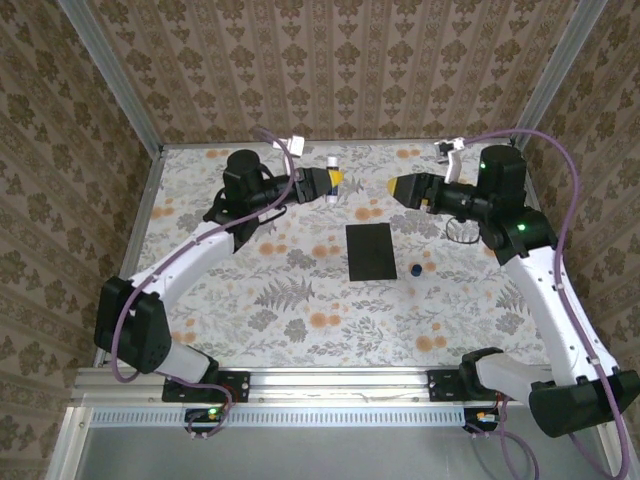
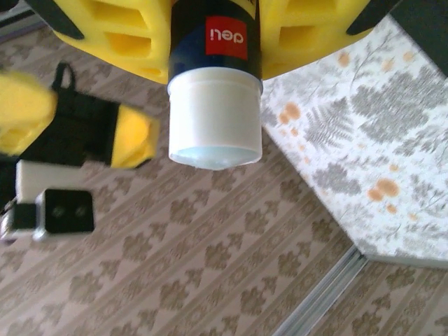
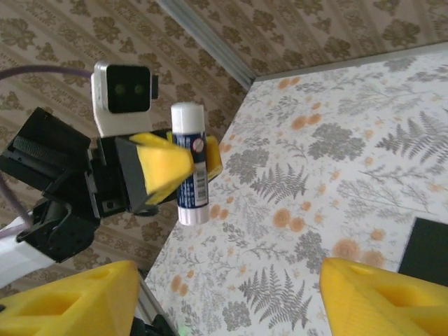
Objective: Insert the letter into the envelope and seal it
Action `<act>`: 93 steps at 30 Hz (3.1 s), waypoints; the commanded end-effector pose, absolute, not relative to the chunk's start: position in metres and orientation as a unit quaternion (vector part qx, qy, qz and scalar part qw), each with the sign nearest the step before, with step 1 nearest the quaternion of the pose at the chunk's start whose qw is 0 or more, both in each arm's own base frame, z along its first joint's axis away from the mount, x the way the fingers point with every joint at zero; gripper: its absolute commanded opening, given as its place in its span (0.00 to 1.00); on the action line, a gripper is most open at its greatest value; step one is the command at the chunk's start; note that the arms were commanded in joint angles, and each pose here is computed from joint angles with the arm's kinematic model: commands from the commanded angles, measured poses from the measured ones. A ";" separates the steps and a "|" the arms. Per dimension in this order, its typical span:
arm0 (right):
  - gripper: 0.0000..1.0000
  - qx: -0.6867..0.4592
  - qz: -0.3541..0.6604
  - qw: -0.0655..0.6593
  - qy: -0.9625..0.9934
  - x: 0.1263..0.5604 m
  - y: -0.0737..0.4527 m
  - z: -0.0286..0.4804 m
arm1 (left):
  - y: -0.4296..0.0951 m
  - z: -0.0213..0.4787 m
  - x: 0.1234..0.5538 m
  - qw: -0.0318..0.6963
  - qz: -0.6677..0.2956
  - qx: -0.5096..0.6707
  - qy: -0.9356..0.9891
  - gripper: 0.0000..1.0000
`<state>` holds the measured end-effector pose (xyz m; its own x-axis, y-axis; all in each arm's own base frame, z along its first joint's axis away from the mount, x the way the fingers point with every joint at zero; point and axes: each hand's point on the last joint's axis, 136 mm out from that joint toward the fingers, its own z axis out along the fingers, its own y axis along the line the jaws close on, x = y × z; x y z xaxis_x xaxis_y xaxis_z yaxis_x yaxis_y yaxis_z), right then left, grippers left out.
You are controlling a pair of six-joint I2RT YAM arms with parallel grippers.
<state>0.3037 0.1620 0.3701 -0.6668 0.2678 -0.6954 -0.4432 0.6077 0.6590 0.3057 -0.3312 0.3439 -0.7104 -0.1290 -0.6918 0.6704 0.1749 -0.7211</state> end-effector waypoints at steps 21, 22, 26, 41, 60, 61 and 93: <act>0.82 0.141 0.228 0.291 0.918 0.309 0.086 0.229 | -0.300 0.239 0.245 0.480 -0.280 0.490 0.672 0.00; 0.81 0.141 0.227 0.290 0.919 0.309 0.086 0.227 | -0.301 0.239 0.244 0.479 -0.280 0.492 0.670 0.00; 0.81 0.139 0.213 0.277 0.927 0.307 0.084 0.214 | -0.306 0.238 0.240 0.479 -0.272 0.504 0.665 0.00; 0.77 0.136 0.125 0.209 0.960 0.298 0.078 0.160 | -0.307 0.219 0.238 0.444 -0.231 0.532 0.683 0.00; 0.72 0.149 0.069 0.108 0.980 0.287 0.071 0.097 | -0.298 0.180 0.239 0.367 -0.195 0.507 0.756 0.00; 0.71 0.149 0.068 0.107 0.981 0.287 0.071 0.095 | -0.297 0.178 0.239 0.362 -0.193 0.503 0.760 0.00; 0.51 0.144 0.025 0.053 0.988 0.283 0.065 0.047 | -0.298 0.145 0.234 0.244 -0.192 0.454 0.835 0.00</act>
